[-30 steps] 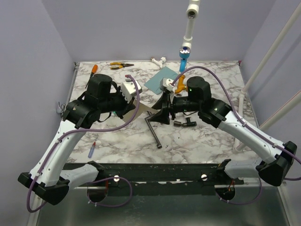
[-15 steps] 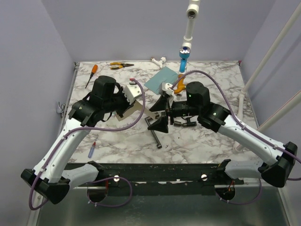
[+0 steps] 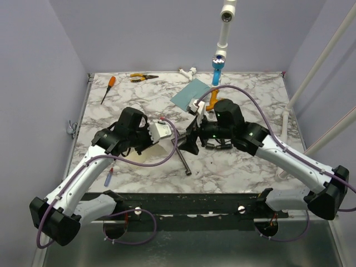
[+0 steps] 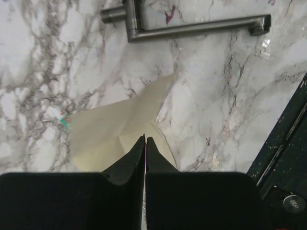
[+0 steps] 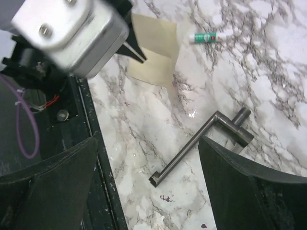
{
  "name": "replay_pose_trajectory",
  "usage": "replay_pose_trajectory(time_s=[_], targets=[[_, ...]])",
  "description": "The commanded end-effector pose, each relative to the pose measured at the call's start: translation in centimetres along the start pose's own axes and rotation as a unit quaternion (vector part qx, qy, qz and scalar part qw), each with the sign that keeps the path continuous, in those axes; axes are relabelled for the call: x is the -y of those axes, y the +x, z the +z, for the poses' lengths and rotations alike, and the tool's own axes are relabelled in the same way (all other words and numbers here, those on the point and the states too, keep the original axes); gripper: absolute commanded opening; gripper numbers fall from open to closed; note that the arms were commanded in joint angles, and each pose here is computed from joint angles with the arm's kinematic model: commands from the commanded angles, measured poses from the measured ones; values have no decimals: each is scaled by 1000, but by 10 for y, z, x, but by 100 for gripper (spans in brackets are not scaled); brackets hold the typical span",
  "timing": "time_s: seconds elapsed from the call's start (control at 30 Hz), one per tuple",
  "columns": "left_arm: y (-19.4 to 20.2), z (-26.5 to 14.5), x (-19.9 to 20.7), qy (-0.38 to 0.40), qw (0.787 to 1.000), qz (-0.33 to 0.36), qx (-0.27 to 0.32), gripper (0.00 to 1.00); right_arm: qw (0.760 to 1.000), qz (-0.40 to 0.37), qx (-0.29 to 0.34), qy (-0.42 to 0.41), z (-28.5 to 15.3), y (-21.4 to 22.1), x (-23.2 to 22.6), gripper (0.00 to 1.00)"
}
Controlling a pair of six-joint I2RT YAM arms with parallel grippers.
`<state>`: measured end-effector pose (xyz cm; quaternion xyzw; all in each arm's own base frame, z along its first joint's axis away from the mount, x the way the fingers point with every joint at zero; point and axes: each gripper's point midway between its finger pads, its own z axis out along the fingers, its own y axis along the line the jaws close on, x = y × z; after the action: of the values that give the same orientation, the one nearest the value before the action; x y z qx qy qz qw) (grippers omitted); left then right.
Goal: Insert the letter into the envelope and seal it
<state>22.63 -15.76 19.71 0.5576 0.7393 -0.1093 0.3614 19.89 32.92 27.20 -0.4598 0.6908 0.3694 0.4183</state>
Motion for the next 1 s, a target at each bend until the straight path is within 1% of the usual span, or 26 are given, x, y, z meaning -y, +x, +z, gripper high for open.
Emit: replay_pose_trajectory(time_s=[0.0,0.07,0.13,0.17,0.2,0.23,0.3,0.37,0.4,0.47,0.5,0.53,0.57,0.67,0.77,0.87,0.97], targets=[[45,24,17,29,998,7,-54,0,995,70,-46,56,30,39,26,86],[50,23,10,19,998,-7,-59,0,992,98,-62,46,43,50,25,86],[45,16,-1,6,998,-32,-53,0,987,134,-74,47,53,55,27,93],[42,11,-8,-6,998,-49,-49,5,985,148,-77,45,58,57,26,97],[41,7,-15,-18,997,-63,-46,16,983,160,-75,45,62,57,25,99],[43,3,-23,-29,996,-76,-46,29,982,168,-73,50,65,58,25,99],[54,-2,-32,-43,994,-79,-57,51,980,176,-64,70,70,57,27,100],[75,-7,-35,-46,994,-56,-86,67,975,197,-59,84,74,59,28,100],[89,-11,-37,-48,993,-38,-104,72,973,205,-60,83,77,60,27,100],[119,-17,-38,-51,989,-4,-141,76,971,212,-67,90,82,65,23,100],[134,-19,-39,-54,985,21,-161,83,970,213,-71,93,86,67,21,100],[148,-18,-37,-53,982,36,-180,87,969,216,-76,97,90,70,18,100],[157,-17,-38,-57,978,56,-193,97,966,226,-77,96,95,69,16,100],[176,-4,-27,-33,973,101,-204,99,950,292,-76,81,115,65,10,99],[174,9,-15,-9,977,131,-168,99,936,332,-81,79,137,63,12,97],[167,22,-5,10,983,128,-131,99,929,349,-102,72,155,69,13,96],[167,34,4,21,984,130,-121,99,922,361,-124,67,168,80,12,96]])
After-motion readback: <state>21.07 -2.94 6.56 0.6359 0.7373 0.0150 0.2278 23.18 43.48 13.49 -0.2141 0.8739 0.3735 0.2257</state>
